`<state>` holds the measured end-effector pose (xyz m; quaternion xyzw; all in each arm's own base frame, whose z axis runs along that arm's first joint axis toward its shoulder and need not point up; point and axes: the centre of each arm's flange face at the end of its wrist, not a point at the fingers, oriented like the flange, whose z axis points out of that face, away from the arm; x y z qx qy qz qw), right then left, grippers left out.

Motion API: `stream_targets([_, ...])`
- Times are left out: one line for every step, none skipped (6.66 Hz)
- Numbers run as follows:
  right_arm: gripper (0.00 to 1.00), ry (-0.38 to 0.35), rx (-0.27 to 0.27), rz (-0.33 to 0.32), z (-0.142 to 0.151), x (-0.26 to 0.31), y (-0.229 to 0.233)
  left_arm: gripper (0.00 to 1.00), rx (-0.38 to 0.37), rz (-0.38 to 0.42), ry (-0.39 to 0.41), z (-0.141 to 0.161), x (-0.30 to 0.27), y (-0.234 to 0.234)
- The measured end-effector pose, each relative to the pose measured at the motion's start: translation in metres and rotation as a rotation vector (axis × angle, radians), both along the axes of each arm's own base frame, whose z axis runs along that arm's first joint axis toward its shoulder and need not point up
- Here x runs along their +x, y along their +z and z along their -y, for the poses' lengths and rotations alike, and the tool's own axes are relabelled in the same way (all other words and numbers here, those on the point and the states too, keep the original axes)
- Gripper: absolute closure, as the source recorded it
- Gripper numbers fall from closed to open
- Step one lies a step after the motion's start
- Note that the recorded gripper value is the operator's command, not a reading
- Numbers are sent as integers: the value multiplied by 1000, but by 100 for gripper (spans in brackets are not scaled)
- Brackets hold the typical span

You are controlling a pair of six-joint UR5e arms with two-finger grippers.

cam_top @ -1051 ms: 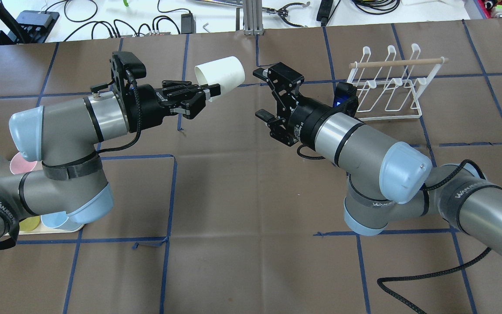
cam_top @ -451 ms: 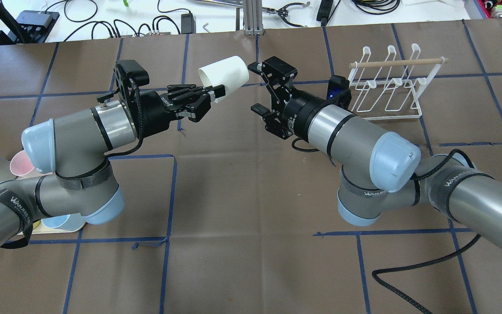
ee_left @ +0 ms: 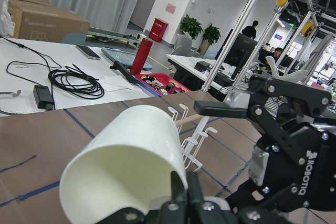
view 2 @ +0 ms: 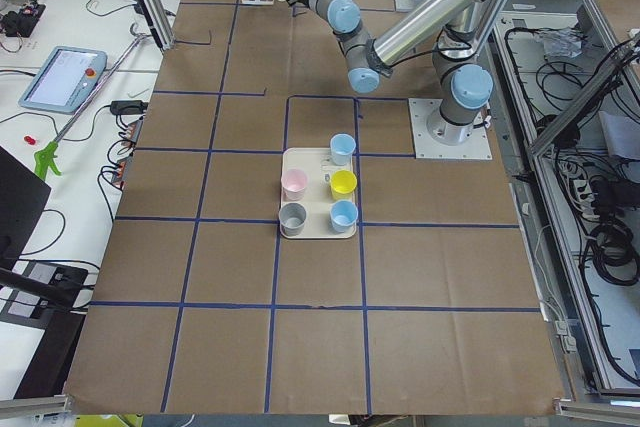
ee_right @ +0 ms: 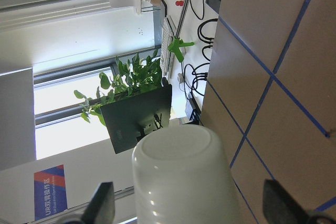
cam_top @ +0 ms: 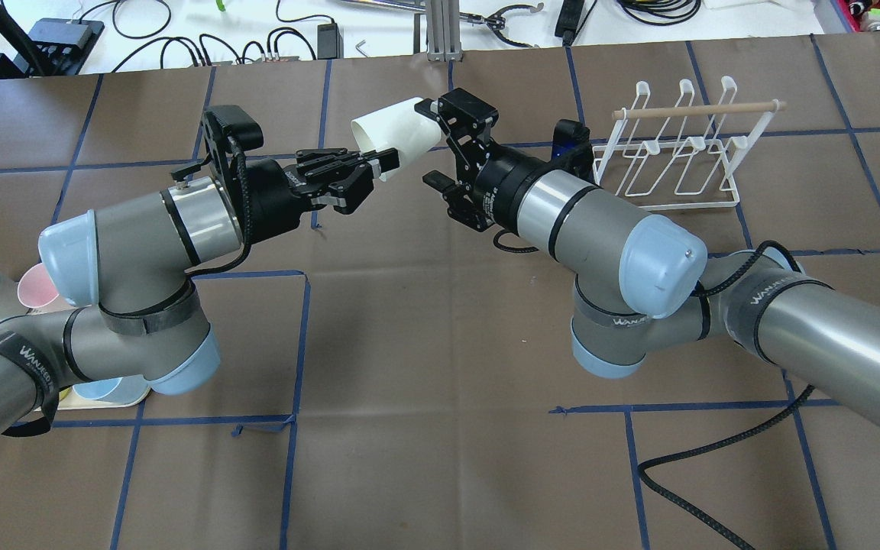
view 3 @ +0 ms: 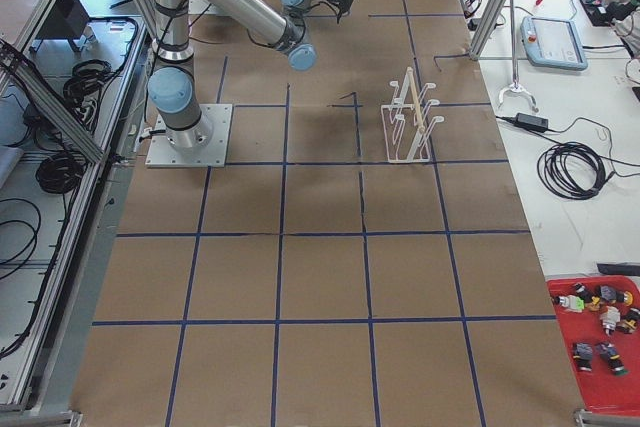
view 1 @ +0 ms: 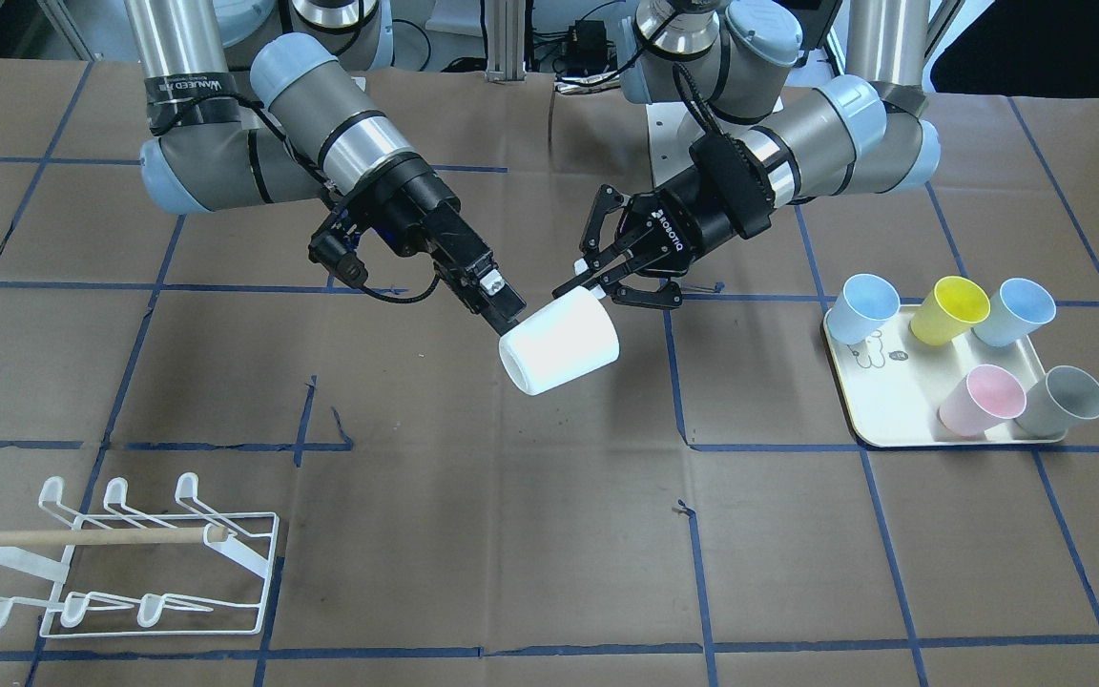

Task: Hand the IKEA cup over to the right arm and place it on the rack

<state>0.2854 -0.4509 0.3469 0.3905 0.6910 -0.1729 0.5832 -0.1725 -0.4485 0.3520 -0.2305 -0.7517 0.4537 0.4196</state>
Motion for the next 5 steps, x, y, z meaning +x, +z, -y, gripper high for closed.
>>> stream_targets([2, 1, -5, 1, 6, 3, 1, 93, 2, -1, 0, -1, -1, 0])
stream_targets([2, 3, -5, 0, 10, 7, 0, 93, 3, -2, 0, -1, -1, 1])
stream_targets([2, 7, -4, 0, 13, 11, -1, 93, 4, -2, 1, -1, -1, 0])
stream_targets([2, 9, -2, -2, 15, 13, -3, 93, 5, -2, 1, 0, -1, 0])
stream_targets([2, 6, -1, -4, 16, 14, -4, 93, 4, -1, 2, 0, -1, 0])
